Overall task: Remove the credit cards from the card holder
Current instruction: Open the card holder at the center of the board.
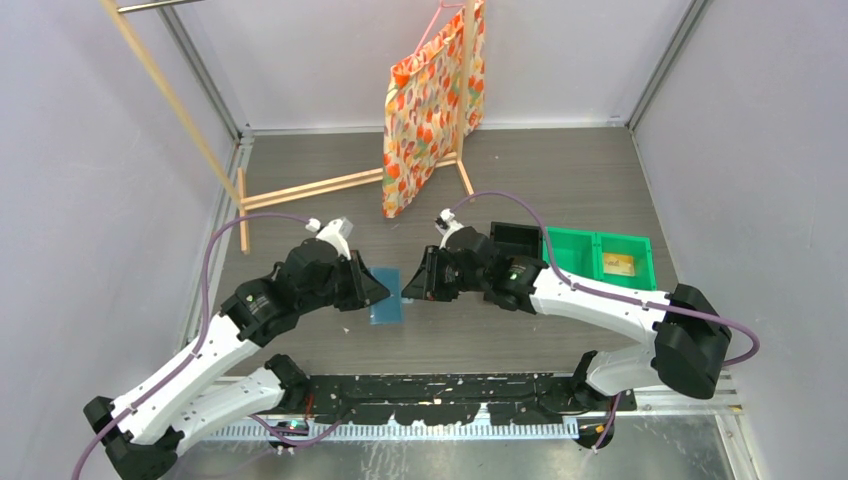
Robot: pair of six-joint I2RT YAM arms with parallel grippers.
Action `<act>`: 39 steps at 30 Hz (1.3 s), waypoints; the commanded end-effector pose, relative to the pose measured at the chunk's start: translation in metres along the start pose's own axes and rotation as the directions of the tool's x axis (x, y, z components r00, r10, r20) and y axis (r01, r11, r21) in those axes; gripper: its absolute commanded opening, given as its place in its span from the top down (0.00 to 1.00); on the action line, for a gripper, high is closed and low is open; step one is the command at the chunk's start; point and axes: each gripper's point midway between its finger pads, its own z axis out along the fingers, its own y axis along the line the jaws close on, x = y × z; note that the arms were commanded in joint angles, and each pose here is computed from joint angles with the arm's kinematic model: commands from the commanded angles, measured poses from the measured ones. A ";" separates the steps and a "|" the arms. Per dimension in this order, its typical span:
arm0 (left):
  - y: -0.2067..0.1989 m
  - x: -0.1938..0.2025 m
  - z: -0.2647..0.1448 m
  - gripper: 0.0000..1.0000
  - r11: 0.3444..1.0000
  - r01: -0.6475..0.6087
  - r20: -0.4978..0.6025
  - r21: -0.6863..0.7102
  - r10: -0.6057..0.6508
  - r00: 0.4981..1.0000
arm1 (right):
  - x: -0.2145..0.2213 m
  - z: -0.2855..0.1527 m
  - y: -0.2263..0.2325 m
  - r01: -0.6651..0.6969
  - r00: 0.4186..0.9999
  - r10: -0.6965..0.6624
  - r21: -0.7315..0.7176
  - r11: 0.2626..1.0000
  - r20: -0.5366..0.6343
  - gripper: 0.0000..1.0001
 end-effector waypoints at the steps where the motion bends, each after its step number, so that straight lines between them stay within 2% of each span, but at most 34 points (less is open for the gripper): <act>1: -0.018 -0.020 -0.013 0.99 0.998 -0.023 0.073 0.058 0.019 0.997 | -0.007 -0.005 0.016 -0.002 1.000 0.003 -0.055 0.998 0.021 0.78; 9: -0.015 -0.019 -0.013 1.00 0.998 -0.042 0.064 0.039 0.039 0.997 | -0.008 -0.009 0.041 -0.063 0.998 0.065 -0.188 0.980 0.007 0.84; 10: -0.015 -0.019 -0.012 0.99 0.998 -0.041 0.065 0.039 0.038 0.997 | -0.007 -0.009 0.041 -0.064 0.998 0.067 -0.191 0.980 0.008 0.82; 13: -0.016 -0.019 -0.013 0.99 0.998 -0.042 0.068 0.043 0.039 0.997 | -0.006 -0.010 0.037 -0.071 0.997 0.074 -0.185 0.980 0.010 0.68; 17: -0.016 -0.020 -0.014 0.99 0.998 -0.043 0.070 0.044 0.040 0.997 | -0.005 -0.011 0.034 -0.077 0.997 0.080 -0.185 0.980 0.009 0.66; 19: -0.017 -0.021 -0.013 0.99 0.998 -0.042 0.072 0.046 0.038 0.997 | -0.004 -0.011 0.033 -0.080 0.997 0.083 -0.186 0.979 0.006 0.73; 21: -0.017 -0.020 -0.013 1.00 0.998 -0.040 0.073 0.047 0.037 0.997 | -0.006 -0.011 0.033 -0.087 0.996 0.091 -0.191 0.978 0.011 0.96; 22: -0.016 -0.020 -0.013 0.99 0.998 -0.039 0.073 0.047 0.035 0.997 | -0.006 -0.011 0.032 -0.088 0.996 0.093 -0.190 0.978 0.014 0.99; 26: -0.012 -0.016 -0.008 0.99 0.999 -0.034 0.062 0.037 0.032 0.998 | -0.011 -0.015 0.027 -0.084 0.995 0.092 -0.175 0.981 0.040 0.99; 29: 0.002 -0.014 0.007 0.97 1.000 -0.011 0.066 -0.015 0.012 0.998 | -0.016 -0.019 0.003 -0.044 0.995 0.049 -0.054 0.998 0.090 0.99; 30: 0.009 -0.011 0.014 0.87 0.999 0.003 0.055 -0.038 -0.001 0.998 | -0.019 -0.020 -0.007 -0.028 0.994 0.028 -0.004 1.000 0.106 0.99; 34: 0.043 0.004 0.044 0.28 0.986 0.095 0.016 -0.134 -0.094 0.995 | -0.018 -0.015 -0.046 0.015 0.994 -0.031 0.151 0.988 0.106 0.99; 36: 0.052 0.010 0.054 0.16 0.980 0.142 -0.014 -0.142 -0.145 0.989 | -0.016 -0.007 -0.056 0.009 0.996 -0.023 0.171 0.985 0.081 0.99; 39: 0.060 0.006 0.055 0.10 0.971 0.161 -0.003 -0.177 -0.164 0.986 | -0.011 -0.001 -0.055 0.021 0.999 -0.027 0.160 0.987 0.040 0.99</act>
